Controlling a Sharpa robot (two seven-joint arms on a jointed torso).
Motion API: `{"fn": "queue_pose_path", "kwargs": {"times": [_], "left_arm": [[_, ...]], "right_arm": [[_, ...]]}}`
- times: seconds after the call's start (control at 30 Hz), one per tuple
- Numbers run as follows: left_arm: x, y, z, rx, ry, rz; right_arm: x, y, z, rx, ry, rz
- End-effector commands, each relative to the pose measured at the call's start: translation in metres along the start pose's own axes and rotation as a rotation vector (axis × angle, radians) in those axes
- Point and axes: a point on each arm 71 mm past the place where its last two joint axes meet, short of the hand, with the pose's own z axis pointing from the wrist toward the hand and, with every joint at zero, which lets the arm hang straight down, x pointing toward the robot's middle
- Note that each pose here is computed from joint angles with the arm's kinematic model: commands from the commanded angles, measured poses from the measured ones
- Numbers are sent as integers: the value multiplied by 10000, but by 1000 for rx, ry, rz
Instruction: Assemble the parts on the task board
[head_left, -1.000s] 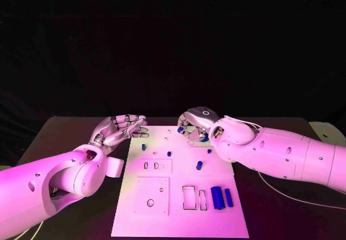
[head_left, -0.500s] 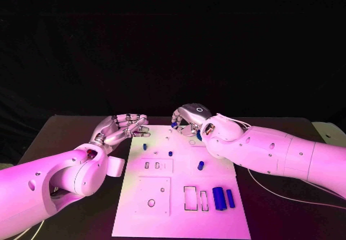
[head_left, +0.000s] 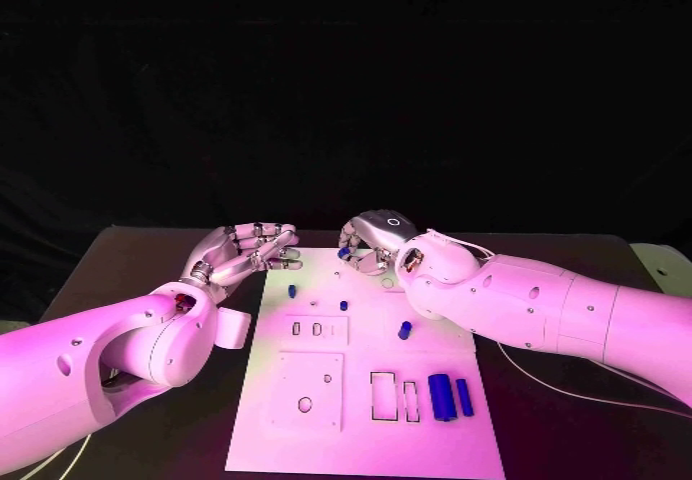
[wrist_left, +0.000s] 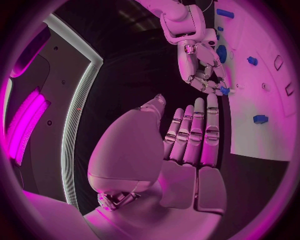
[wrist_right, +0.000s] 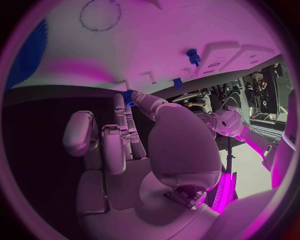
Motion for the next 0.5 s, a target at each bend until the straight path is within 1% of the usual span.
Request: {"fn": "queue_pose_path", "kwargs": {"times": [0.03, 0.3, 0.5], "left_arm": [[23, -18, 8, 7, 17, -12], [7, -21, 8, 7, 13, -9], [4, -21, 12, 8, 12, -9]], "right_arm": [[35, 0, 1, -3, 43, -7], [51, -29, -12, 5, 71, -17], [59, -33, -9, 7, 81, -23]]}}
